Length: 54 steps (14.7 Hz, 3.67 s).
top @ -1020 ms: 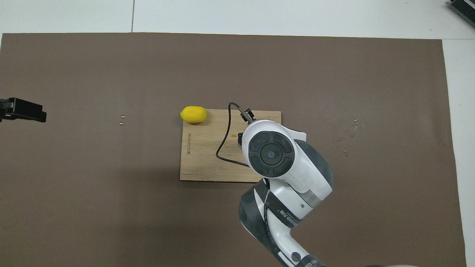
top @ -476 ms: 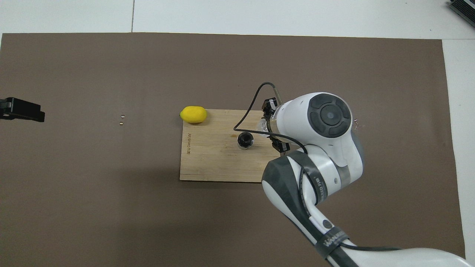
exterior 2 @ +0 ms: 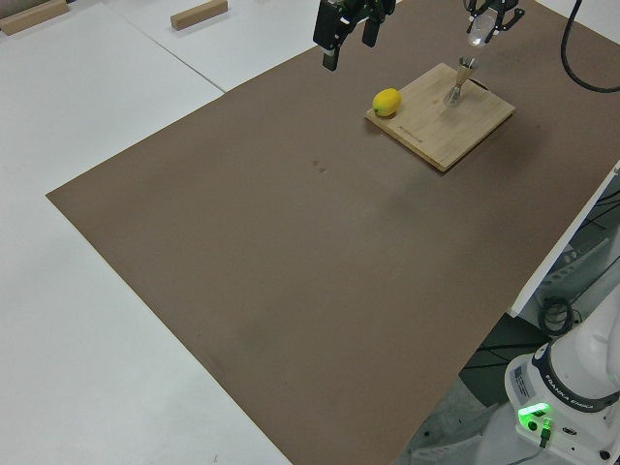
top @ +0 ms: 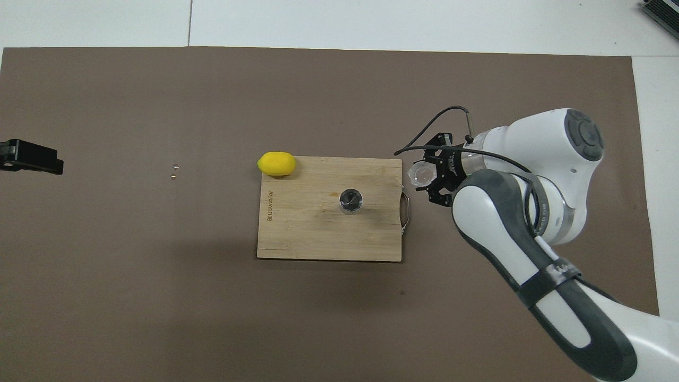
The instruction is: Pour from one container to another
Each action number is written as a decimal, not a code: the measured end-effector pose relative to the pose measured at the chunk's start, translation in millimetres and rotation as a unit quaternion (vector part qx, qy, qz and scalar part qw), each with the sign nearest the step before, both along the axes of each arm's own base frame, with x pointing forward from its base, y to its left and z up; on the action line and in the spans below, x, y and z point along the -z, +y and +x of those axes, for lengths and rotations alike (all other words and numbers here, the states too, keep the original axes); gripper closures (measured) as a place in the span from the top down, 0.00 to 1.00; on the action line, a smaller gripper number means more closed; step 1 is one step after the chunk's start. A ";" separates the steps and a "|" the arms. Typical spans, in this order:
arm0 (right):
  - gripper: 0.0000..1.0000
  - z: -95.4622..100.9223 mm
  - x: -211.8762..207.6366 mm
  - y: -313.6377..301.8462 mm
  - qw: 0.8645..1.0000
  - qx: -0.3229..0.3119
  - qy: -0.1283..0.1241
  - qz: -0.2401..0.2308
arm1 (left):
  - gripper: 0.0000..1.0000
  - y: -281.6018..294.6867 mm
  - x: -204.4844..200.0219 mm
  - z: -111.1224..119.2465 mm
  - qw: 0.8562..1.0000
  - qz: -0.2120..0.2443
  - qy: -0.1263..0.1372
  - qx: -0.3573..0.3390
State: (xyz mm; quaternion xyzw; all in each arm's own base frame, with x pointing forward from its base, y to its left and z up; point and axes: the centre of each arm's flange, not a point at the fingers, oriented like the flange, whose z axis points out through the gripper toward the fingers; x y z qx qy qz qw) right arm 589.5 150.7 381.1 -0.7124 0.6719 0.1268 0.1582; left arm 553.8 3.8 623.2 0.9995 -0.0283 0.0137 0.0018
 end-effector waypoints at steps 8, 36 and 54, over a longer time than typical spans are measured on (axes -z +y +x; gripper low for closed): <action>0.51 -10.1 62.7 -131.4 0.996 0.033 0.036 0.074 | 1.00 0.0 0.0 0.0 1.000 0.000 0.000 0.000; 1.00 -35.3 -53.7 -99.1 0.941 -0.315 -0.089 -0.089 | 1.00 0.1 -0.5 0.6 1.000 0.000 -0.003 -0.001; 1.00 -47.1 -257.9 -99.2 0.772 -0.604 -0.093 -0.176 | 1.00 0.1 -0.6 0.6 1.000 0.000 -0.003 -0.001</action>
